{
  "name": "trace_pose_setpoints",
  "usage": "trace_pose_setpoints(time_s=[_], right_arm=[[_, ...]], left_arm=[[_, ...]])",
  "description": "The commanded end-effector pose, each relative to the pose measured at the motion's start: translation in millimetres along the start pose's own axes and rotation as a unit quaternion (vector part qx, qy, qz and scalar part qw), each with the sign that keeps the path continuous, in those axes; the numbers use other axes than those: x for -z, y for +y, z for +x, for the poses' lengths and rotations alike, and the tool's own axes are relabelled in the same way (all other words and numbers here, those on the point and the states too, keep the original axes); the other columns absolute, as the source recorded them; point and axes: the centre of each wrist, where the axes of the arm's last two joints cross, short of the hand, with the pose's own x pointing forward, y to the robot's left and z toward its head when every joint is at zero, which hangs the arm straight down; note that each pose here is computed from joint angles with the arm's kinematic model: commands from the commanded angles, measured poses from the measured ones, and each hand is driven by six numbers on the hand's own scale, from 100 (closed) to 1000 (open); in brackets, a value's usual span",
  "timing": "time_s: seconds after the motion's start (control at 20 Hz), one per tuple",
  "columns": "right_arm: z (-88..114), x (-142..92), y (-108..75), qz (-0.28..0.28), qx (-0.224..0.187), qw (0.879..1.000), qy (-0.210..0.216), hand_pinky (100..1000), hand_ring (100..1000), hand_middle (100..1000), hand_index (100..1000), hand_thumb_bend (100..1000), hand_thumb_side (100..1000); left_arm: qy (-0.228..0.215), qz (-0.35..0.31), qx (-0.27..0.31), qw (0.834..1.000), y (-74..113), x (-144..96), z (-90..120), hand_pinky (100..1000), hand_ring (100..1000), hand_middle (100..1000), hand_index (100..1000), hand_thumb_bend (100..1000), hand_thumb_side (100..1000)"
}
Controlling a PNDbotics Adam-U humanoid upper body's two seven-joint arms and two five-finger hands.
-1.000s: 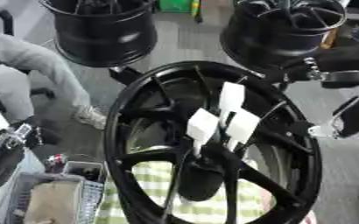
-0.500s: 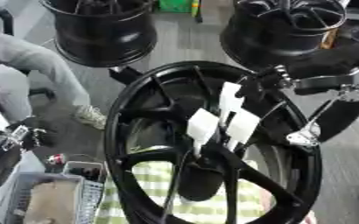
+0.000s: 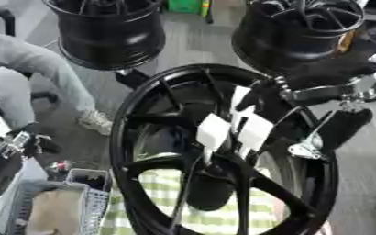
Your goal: Pull the pin out of the wheel hub.
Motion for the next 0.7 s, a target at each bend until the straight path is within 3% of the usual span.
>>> trace_pose_setpoints(time_s=[0.05, 0.7], right_arm=[[2.3, -4.4, -5.1, -0.006, -0.009, 1.000, 0.012, 859, 881, 930, 1000, 219, 385], [1.3, -3.9, -1.8, 0.004, -0.008, 0.999, 0.050, 873, 899, 922, 1000, 225, 404]], left_arm=[[-0.008, -0.001, 0.017, 1.000, 5.5, 1.2, 8.3, 706, 614, 641, 704, 100, 832], [-0.010, -0.002, 0.018, 1.000, 5.7, 1.8, 8.0, 707, 614, 641, 704, 100, 831]])
